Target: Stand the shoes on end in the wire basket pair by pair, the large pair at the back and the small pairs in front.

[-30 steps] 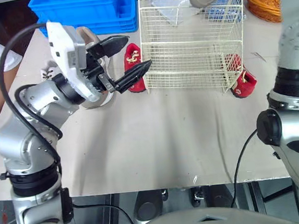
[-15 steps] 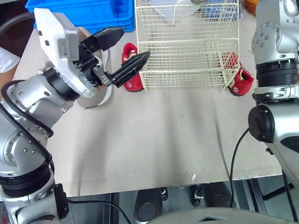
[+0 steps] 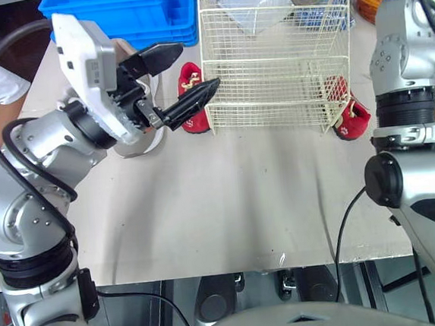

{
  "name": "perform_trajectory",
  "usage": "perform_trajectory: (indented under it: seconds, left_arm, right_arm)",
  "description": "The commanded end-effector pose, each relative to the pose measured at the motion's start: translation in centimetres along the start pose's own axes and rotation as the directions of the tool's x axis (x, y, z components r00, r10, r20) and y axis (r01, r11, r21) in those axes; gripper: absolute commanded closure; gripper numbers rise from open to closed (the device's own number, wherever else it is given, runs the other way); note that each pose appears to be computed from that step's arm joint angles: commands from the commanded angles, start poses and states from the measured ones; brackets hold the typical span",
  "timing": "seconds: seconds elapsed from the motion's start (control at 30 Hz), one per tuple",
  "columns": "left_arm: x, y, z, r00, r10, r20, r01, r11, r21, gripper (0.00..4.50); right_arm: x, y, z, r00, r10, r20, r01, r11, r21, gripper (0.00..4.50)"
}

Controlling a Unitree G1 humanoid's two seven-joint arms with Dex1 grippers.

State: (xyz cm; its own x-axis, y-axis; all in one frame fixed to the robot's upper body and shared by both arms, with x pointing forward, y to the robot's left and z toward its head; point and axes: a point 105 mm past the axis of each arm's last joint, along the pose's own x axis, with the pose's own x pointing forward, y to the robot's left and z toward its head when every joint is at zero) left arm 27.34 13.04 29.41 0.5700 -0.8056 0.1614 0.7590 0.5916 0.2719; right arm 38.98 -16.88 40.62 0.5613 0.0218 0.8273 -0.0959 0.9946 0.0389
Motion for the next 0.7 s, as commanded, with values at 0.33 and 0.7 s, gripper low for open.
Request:
perform_trajectory:
  seconds: [0.33, 0.7]
  left_arm:
    - [-0.3, 0.5, 0.7, 1.0, 0.018, 0.016, -0.019, 0.998, 0.06, 0.03]
    - [-0.2, 0.5, 0.3, 1.0, 0.011, 0.006, -0.012, 0.998, 0.056, 0.03]
  right_arm:
    - [-3.4, -1.6, -4.9, 0.976, -0.046, -0.215, 0.019, 0.992, -0.126, 4.5]
    - [-6.0, -2.2, -7.5, 0.923, -0.11, -0.368, 0.042, 0.981, -0.188, 4.5]
